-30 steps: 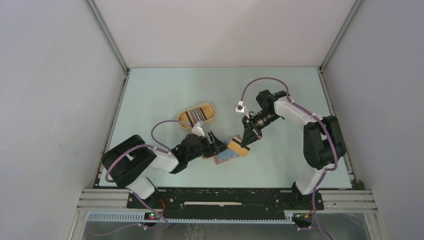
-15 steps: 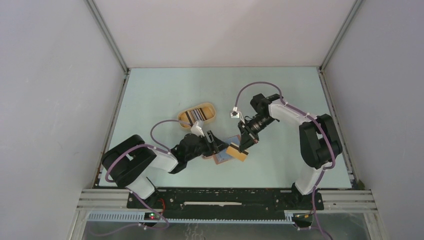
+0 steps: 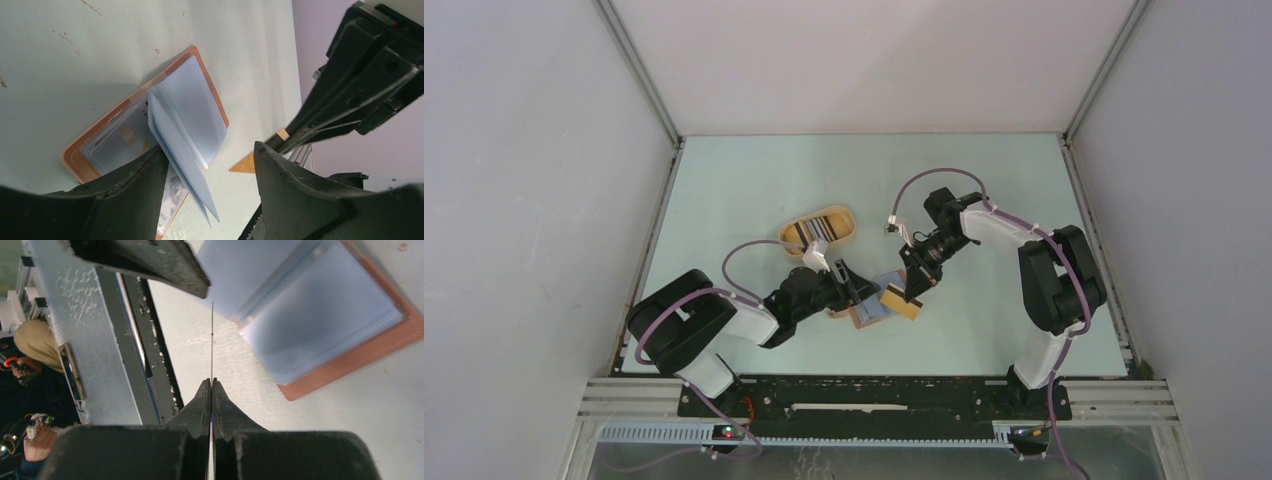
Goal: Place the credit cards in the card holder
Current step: Turn over the card slot in the card holder.
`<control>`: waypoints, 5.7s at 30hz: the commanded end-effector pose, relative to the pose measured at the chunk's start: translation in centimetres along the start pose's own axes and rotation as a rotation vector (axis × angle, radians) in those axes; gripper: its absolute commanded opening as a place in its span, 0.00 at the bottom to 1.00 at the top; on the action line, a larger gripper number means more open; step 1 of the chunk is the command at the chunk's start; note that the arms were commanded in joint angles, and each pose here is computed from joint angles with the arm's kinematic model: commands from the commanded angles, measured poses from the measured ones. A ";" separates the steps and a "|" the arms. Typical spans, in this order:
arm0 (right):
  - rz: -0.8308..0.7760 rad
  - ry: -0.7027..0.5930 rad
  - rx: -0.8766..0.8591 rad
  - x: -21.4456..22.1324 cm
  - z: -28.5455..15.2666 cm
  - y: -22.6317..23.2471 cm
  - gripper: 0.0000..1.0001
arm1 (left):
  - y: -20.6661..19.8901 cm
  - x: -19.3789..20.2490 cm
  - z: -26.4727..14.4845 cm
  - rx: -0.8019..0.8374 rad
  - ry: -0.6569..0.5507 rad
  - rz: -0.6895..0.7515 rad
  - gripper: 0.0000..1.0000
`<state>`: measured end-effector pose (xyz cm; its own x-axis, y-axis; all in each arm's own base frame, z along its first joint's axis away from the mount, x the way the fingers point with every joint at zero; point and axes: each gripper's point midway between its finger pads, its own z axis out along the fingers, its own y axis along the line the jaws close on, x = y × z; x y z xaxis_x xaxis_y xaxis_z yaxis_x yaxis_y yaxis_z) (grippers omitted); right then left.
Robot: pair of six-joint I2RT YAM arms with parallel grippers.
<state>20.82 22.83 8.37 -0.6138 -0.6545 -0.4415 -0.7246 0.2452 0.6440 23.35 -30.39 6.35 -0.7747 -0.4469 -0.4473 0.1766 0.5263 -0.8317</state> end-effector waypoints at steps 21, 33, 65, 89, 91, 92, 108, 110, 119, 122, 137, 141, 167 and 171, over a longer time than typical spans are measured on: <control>-0.198 -0.091 0.016 -1.3 -1.2 2.1 0.00 | -1.3 -1.1 -1.5 0.141 -0.075 -0.044 0.68; -0.425 -0.042 0.203 -1.3 0.5 2.6 0.00 | -1.4 -1.1 -1.4 0.155 -0.068 -0.045 0.66; -0.508 -0.010 0.199 -1.0 2.0 3.7 0.00 | -1.2 -1.0 -1.2 0.159 -0.057 -0.050 0.65; -0.487 0.010 0.257 -1.1 2.2 2.5 0.00 | -1.2 -1.0 -1.2 0.164 -0.058 -0.053 0.64; -0.484 0.006 0.262 -1.1 2.1 2.4 0.00 | -1.1 -1.0 -1.2 0.161 -0.058 -0.052 0.64; -0.483 0.002 0.263 -1.2 1.9 2.4 0.00 | -1.1 -1.0 -1.2 0.162 -0.059 -0.053 0.64; -0.465 -0.032 0.282 -1.5 0.7 2.0 0.00 | -1.1 -0.9 -1.1 0.159 -0.056 -0.058 0.64; -0.463 -0.034 0.280 -1.5 0.6 2.1 0.00 | -1.0 -0.9 -1.1 0.156 -0.055 -0.059 0.64; -0.466 -0.033 0.263 -1.3 0.7 2.3 0.00 | -1.0 -0.9 -1.1 0.154 -0.056 -0.060 0.64; -0.466 -0.032 0.264 -1.3 0.6 2.2 0.00 | -1.0 -0.9 -1.0 0.153 -0.054 -0.059 0.63; -0.470 -0.033 0.233 -1.0 0.6 2.6 0.00 | -0.9 -0.9 -0.9 0.148 -0.048 -0.058 0.63; -0.461 -0.029 0.243 -1.0 0.6 2.3 0.00 | -0.8 -0.8 -0.9 0.146 -0.047 -0.057 0.63; -0.467 0.021 0.251 -0.3 1.5 1.8 0.00 | -0.8 -0.8 -0.9 0.147 -0.047 -0.057 0.62; -0.464 0.027 0.250 -0.3 1.7 1.7 0.00 | -0.8 -0.8 -0.9 0.148 -0.048 -0.058 0.62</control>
<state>18.99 24.21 8.74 -0.2126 -0.7519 -0.6240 -0.9701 0.0860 0.2269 23.32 -29.85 7.53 -0.7555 -0.5096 -0.4117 0.2170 0.3984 -0.8912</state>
